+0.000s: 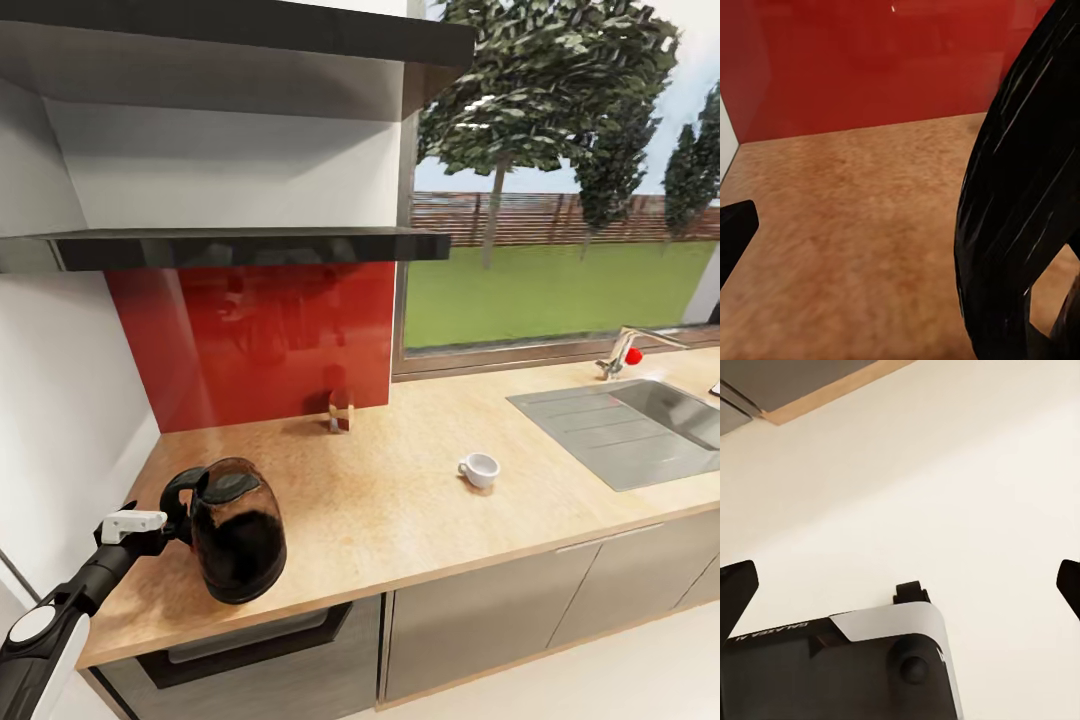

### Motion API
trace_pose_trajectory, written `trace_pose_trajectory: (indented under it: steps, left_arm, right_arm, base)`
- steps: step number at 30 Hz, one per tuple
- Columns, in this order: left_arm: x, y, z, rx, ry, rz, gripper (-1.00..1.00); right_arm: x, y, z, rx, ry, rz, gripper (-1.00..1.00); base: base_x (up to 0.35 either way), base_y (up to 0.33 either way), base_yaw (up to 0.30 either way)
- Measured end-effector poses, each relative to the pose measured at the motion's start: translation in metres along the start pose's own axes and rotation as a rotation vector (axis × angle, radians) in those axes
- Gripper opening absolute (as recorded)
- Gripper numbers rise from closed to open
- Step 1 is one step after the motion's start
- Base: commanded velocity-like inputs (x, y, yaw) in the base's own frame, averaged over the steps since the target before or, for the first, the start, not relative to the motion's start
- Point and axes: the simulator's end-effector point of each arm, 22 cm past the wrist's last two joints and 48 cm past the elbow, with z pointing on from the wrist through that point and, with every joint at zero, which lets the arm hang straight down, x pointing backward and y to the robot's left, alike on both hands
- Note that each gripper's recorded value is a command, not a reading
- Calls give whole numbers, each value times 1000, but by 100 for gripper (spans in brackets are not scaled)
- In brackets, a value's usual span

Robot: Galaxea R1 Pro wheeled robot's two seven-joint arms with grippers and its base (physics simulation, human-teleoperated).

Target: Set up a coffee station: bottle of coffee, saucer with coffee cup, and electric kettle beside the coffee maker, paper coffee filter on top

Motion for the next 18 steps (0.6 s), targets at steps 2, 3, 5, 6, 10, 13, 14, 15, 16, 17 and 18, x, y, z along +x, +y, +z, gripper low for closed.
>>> trace_pose_trajectory:
  steps: [2,3,5,6,10,13,14,15,16,17,18]
  left_arm:
    - [0,0,0,0,0,-1,100]
    - [0,0,0,0,0,-1,100]
    - [0,0,0,0,0,-1,100]
    - [0,0,0,0,0,-1,100]
    - [1,0,0,-1,2,0,100]
    - [2,0,0,-2,4,3,100]
    - [2,0,0,-2,5,3,-100]
    - [2,0,0,-2,6,4,-100]
    - [3,-5,1,4,7,-1,-100]
    - [4,-8,1,5,7,-5,-100]
    - [3,-9,1,6,5,-7,-100]
  right_arm:
    - [0,0,0,0,0,0,100]
    - [0,0,0,0,-1,0,100]
    - [0,0,0,0,0,0,100]
    - [0,0,0,0,0,0,100]
    - [0,0,0,0,0,0,100]
    - [0,0,0,0,0,0,100]
    - [0,0,0,0,0,0,100]
    - [0,0,0,0,0,0,100]
    - [0,0,0,0,0,0,100]
    - [0,0,0,0,0,0,100]
    - [0,0,0,0,0,0,100]
  base:
    - [165,0,0]
    - [178,0,0]
    - [69,0,0]
    - [30,0,0]
    - [11,0,0]
    - [2,0,0]
    - [0,0,0]
    - [0,0,0]
    - [0,0,0]
    - [0,0,0]
    - [0,0,0]
